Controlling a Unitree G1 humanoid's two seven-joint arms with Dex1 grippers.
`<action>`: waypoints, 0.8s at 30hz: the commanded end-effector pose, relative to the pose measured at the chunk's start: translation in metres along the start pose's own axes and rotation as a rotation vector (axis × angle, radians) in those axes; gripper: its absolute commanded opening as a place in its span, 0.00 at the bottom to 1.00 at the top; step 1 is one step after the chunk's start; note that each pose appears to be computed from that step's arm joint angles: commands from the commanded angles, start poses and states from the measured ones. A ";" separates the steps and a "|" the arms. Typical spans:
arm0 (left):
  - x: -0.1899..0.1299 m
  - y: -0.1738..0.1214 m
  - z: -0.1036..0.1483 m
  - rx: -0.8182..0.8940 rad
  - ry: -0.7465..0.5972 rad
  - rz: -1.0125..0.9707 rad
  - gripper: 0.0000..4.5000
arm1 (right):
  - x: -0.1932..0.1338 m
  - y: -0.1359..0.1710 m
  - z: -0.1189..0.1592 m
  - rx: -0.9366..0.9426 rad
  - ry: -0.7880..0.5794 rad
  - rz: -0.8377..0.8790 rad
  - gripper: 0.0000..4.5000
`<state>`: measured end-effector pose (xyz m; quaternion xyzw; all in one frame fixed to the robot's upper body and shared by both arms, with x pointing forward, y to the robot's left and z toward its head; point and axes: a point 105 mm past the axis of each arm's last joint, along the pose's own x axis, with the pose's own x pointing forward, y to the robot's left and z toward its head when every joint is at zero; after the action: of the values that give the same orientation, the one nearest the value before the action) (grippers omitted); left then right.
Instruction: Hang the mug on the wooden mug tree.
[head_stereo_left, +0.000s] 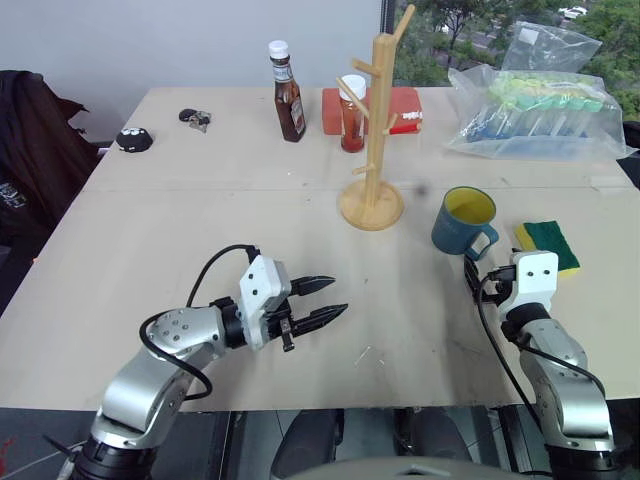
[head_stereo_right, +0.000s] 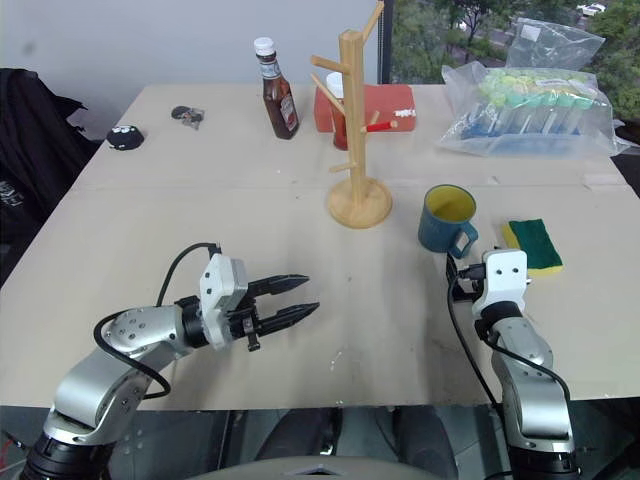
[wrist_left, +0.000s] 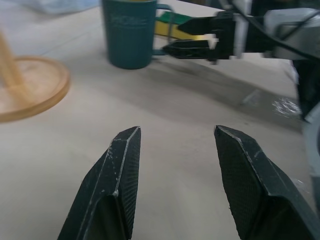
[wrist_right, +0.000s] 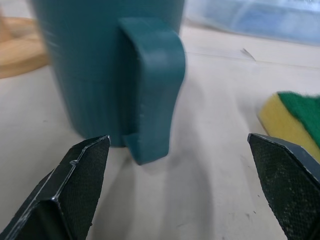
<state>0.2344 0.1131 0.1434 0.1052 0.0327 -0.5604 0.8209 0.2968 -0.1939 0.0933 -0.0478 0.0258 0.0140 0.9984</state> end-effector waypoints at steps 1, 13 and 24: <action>0.000 0.000 0.018 0.069 -0.023 -0.029 0.52 | 0.003 -0.006 0.015 -0.010 -0.050 -0.053 1.00; 0.006 0.002 0.027 0.147 -0.019 -0.029 0.54 | 0.017 -0.006 0.019 -0.019 -0.075 -0.072 0.38; 0.005 0.015 0.032 0.150 -0.086 0.090 0.54 | 0.033 0.005 0.024 -0.022 -0.113 0.032 0.01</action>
<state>0.2477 0.1067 0.1647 0.1367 -0.0195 -0.5412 0.8295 0.3283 -0.1860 0.1000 -0.0483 0.0014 0.0221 0.9986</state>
